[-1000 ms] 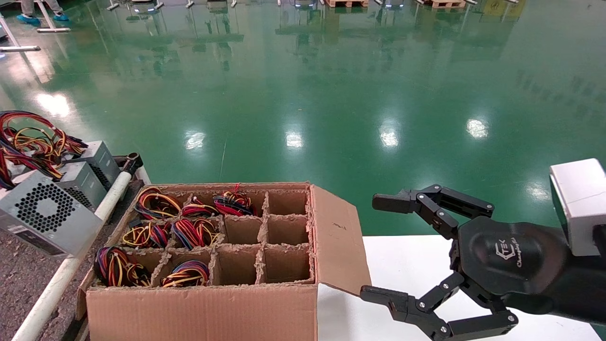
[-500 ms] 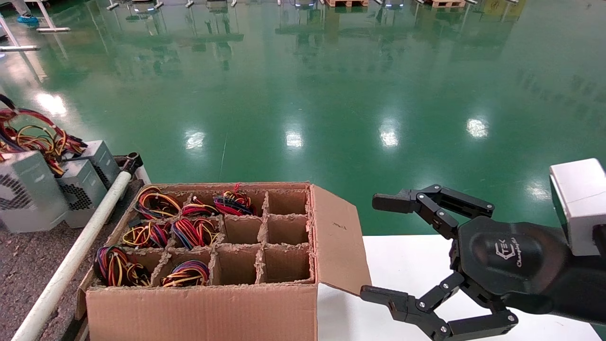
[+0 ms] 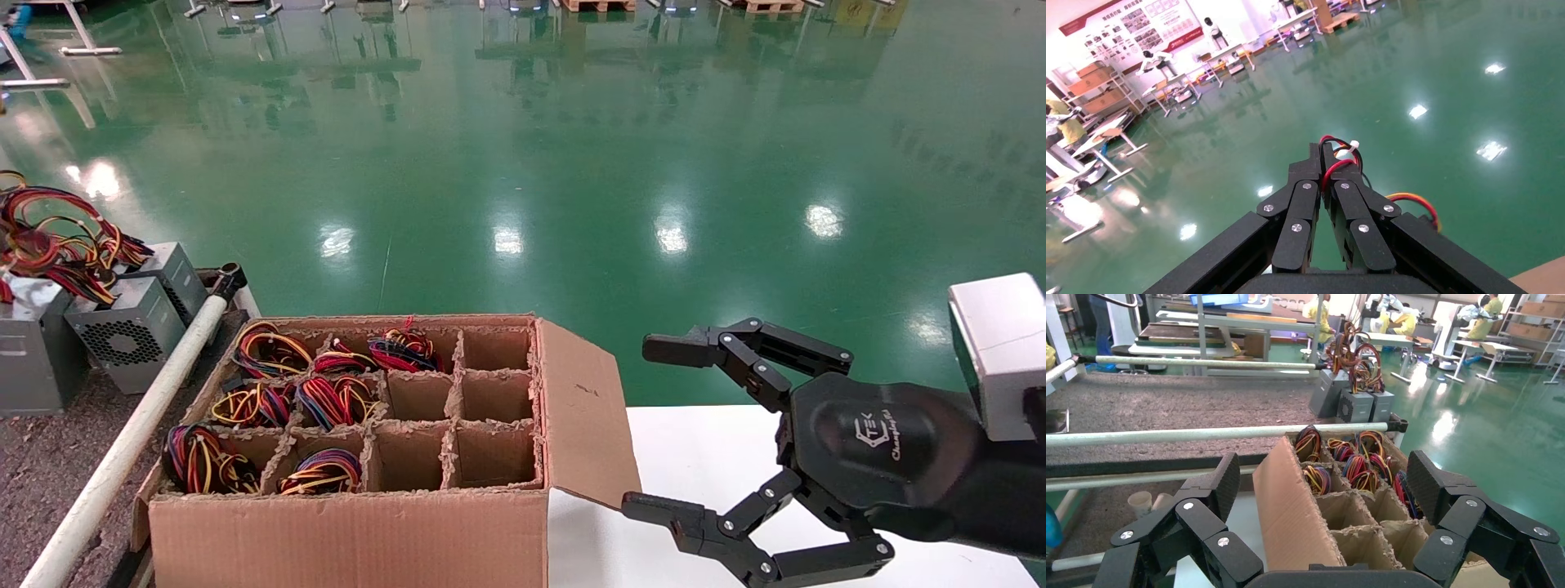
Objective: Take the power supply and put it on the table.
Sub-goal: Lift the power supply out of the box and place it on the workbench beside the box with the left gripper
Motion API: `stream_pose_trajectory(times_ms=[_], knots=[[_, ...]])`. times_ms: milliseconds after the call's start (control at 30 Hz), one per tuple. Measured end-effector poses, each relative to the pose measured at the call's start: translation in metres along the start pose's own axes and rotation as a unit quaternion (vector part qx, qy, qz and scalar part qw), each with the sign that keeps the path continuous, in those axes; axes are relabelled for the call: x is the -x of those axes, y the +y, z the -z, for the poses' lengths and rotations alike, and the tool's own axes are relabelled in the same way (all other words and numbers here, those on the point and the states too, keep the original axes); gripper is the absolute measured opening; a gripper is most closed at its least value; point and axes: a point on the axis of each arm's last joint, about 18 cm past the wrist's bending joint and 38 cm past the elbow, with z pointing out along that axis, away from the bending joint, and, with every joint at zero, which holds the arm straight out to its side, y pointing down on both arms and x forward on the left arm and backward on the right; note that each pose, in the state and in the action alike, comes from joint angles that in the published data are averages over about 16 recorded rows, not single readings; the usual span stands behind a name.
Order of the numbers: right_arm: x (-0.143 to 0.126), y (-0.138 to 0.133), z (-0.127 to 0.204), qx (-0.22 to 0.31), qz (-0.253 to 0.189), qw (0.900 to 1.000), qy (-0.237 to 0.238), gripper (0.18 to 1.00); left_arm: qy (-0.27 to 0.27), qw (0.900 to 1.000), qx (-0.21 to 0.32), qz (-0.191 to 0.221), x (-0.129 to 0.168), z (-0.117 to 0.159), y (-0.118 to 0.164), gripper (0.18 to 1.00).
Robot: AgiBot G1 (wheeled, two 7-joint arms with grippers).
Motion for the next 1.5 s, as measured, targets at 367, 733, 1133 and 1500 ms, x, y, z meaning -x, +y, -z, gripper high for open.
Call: stream_pose_trajectory(times_ms=[367,733,1133,1500], knots=[[0.000,0.000,0.000,0.000,0.000,1.000,0.000,1.000,0.012,0.9999,0.002,-0.007,-0.008,-0.007,0.004,0.192],[0.000,0.000,0.000,0.000,0.000,1.000,0.000,1.000,0.034,0.9994,-0.001,-0.009,-0.017,-0.008,0.002,0.192],[0.000,0.000,0.000,0.000,0.000,1.000,0.000,1.000,0.061,0.9981,0.000,-0.005,-0.030,-0.014,0.005,0.192],[0.000,0.000,0.000,0.000,0.000,1.000,0.000,1.000,0.101,0.9948,0.001,0.000,-0.045,-0.011,0.012,0.192]])
